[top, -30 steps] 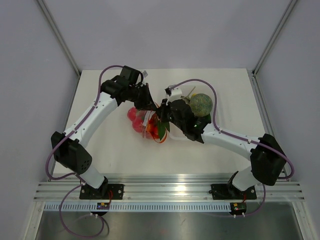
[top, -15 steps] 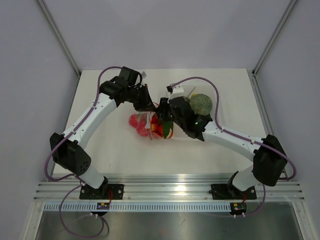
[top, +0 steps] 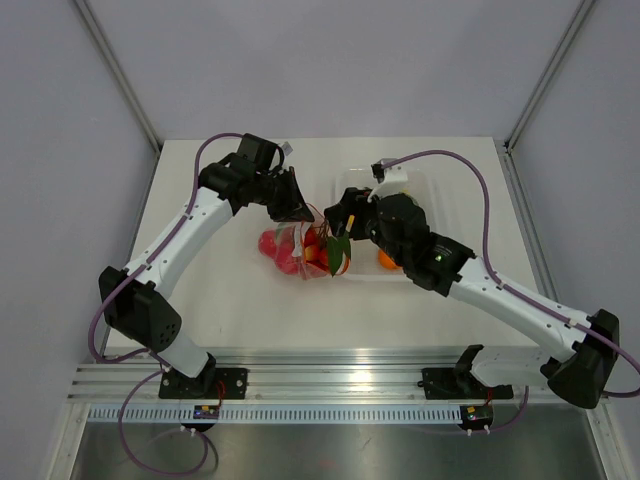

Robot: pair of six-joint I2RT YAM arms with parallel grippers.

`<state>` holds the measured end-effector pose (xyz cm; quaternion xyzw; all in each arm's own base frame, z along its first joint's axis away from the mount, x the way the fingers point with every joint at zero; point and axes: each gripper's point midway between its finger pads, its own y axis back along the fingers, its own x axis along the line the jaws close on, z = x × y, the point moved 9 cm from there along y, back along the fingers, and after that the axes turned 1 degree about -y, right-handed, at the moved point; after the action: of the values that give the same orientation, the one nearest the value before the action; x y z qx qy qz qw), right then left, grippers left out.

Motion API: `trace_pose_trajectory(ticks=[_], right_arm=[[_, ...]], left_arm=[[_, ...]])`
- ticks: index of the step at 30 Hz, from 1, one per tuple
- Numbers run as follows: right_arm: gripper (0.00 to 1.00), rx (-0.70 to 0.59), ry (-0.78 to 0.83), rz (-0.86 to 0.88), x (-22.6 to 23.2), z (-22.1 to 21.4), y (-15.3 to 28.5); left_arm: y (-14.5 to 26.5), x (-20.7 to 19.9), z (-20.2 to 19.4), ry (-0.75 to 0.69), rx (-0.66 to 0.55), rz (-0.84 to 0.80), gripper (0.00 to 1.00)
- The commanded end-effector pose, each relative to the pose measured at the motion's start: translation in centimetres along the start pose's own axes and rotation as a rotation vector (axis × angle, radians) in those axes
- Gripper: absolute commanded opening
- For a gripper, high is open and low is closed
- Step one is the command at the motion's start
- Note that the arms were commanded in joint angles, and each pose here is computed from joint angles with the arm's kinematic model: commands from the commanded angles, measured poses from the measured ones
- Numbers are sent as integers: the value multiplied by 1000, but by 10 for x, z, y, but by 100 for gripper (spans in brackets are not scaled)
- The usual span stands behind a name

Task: Place the food in the zip-top bag and seal the zipper
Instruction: Place the fake fruit in the zipper food storage bag, then adjust the zipper food storage bag at the center of the board.

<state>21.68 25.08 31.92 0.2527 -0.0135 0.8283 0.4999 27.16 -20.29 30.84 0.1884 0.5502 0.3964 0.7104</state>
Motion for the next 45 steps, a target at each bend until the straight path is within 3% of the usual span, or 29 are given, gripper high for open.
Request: trace_pose_trajectory(ticks=[1,8,12,23,28,38,41,45], right_arm=[[72,5,-44,-83,-15,1,21],[66,166,-277,-55,-60,-48,31],[65,256,-354,4,-61,-76,30],[63,344,-361,-2,-64,-100,2],[57,359,-369,-38,-67,-110,-11],[21,332,-336,38,-53,-99,-39],[1,318,-311,36,-51,-92,-44],[0,270,-258,6,-46,-68,-38]], left_arm=[[19,-17,3,-35,-63,-100,0],[20,-18,3,-40,-66,-104,0],[21,-19,3,-42,-68,-107,0],[26,-20,3,-45,-76,-104,0],[28,-20,2,-46,-77,-101,0],[34,-19,-1,-54,-82,-95,0],[37,-18,-3,-59,-88,-92,0],[47,-13,-1,-80,-111,-54,0]])
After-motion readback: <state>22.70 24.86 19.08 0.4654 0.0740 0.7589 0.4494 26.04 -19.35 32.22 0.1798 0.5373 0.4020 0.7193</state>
